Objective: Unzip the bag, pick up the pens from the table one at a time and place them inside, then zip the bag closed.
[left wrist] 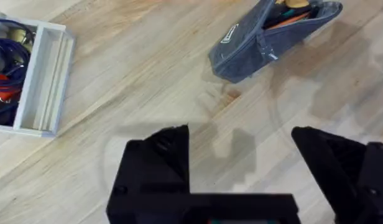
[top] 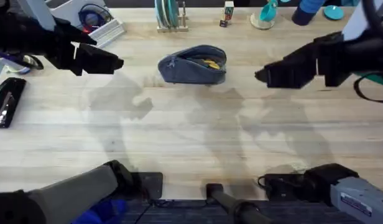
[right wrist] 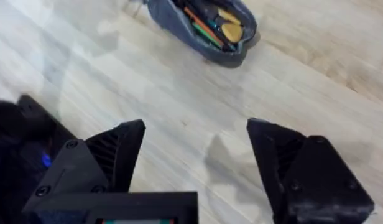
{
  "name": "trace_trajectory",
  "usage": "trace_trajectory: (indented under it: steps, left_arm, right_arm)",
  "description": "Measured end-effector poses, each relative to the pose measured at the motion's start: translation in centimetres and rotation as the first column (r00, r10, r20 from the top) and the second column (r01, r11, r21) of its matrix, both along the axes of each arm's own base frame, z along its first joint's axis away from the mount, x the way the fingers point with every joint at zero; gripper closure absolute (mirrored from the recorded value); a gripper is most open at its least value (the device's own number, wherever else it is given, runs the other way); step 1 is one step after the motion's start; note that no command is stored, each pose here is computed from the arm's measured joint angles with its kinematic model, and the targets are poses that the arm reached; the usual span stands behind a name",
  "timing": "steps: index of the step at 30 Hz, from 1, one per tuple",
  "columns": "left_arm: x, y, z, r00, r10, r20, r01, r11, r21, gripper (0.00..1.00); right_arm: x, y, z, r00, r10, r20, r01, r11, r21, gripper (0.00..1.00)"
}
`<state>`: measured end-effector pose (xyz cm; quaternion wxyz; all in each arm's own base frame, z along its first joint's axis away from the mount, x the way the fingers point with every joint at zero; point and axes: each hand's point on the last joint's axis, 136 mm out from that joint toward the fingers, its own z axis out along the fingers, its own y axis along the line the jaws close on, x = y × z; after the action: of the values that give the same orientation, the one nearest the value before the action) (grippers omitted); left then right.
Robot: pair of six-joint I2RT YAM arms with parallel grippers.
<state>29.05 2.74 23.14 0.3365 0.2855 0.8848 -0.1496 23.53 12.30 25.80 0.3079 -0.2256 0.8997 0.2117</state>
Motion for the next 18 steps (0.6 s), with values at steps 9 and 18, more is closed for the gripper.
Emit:
trace_trajectory:
  steps: [9,18]
  left_arm:
    - [0.0,0.0,0.0,1.000,0.000,0.000,0.000,1.000,0.000,0.005]
    - [0.0,0.0,0.0,1.000,0.000,0.000,0.000,1.000,0.000,0.005]
  right_arm:
    - [1.0,-1.1,-0.1,0.985,-0.166,-0.048,0.167,0.986,0.020,0.005]
    - [1.0,-1.7,-0.4,0.971,-0.228,-0.072,0.229,0.973,0.008,0.004]
